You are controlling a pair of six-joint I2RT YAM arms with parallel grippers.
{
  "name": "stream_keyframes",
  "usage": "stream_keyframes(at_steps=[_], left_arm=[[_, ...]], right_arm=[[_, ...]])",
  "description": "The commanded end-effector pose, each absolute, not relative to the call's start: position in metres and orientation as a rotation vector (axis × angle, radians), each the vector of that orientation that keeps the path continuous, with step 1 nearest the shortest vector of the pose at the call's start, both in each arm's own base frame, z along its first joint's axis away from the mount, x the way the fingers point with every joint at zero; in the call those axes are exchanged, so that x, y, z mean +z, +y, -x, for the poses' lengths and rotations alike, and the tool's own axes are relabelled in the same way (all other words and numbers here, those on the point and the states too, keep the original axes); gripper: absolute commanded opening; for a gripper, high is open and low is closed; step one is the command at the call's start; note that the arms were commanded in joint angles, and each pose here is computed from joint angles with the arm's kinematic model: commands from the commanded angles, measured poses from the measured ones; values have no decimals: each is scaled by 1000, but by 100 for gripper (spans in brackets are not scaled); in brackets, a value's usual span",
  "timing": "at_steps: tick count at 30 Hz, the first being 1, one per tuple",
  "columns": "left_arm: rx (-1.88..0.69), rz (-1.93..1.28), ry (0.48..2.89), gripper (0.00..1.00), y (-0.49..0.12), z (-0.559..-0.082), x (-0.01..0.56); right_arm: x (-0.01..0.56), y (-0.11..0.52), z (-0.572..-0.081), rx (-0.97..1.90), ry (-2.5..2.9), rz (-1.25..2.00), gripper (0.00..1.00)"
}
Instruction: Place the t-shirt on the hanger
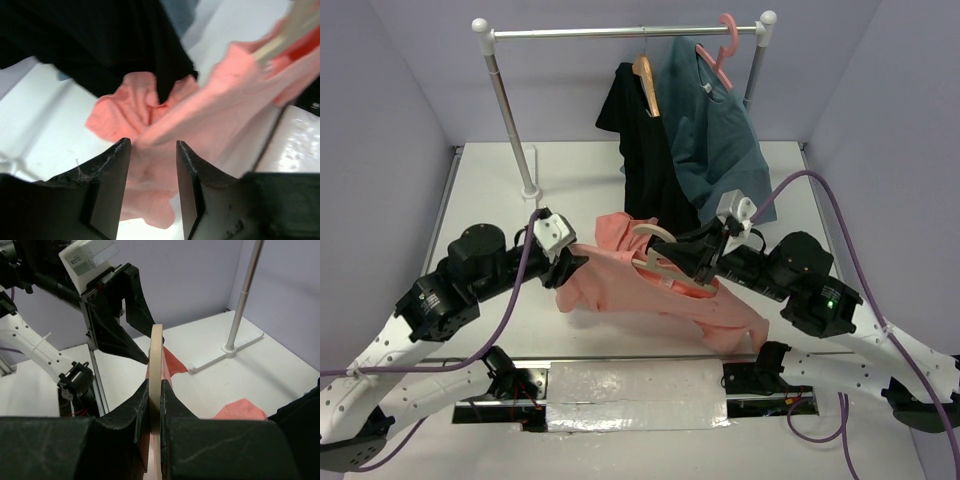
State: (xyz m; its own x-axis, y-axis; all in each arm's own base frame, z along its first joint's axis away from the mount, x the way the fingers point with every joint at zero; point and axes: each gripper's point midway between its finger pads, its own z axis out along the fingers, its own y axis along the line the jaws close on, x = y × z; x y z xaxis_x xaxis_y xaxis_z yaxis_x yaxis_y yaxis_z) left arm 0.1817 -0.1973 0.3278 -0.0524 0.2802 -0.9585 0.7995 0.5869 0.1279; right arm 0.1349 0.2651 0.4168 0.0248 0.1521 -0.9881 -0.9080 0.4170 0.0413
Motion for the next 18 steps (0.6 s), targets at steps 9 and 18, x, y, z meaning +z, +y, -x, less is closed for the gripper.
stream_keyframes(at_steps=[9, 18], left_arm=[[-257, -659, 1658, 67, -145, -211, 351], [-358, -738, 1663, 70, -162, -200, 333]], right_arm=[[479, 226, -124, 933, 1121, 680, 0], [486, 213, -124, 905, 1106, 645, 0]])
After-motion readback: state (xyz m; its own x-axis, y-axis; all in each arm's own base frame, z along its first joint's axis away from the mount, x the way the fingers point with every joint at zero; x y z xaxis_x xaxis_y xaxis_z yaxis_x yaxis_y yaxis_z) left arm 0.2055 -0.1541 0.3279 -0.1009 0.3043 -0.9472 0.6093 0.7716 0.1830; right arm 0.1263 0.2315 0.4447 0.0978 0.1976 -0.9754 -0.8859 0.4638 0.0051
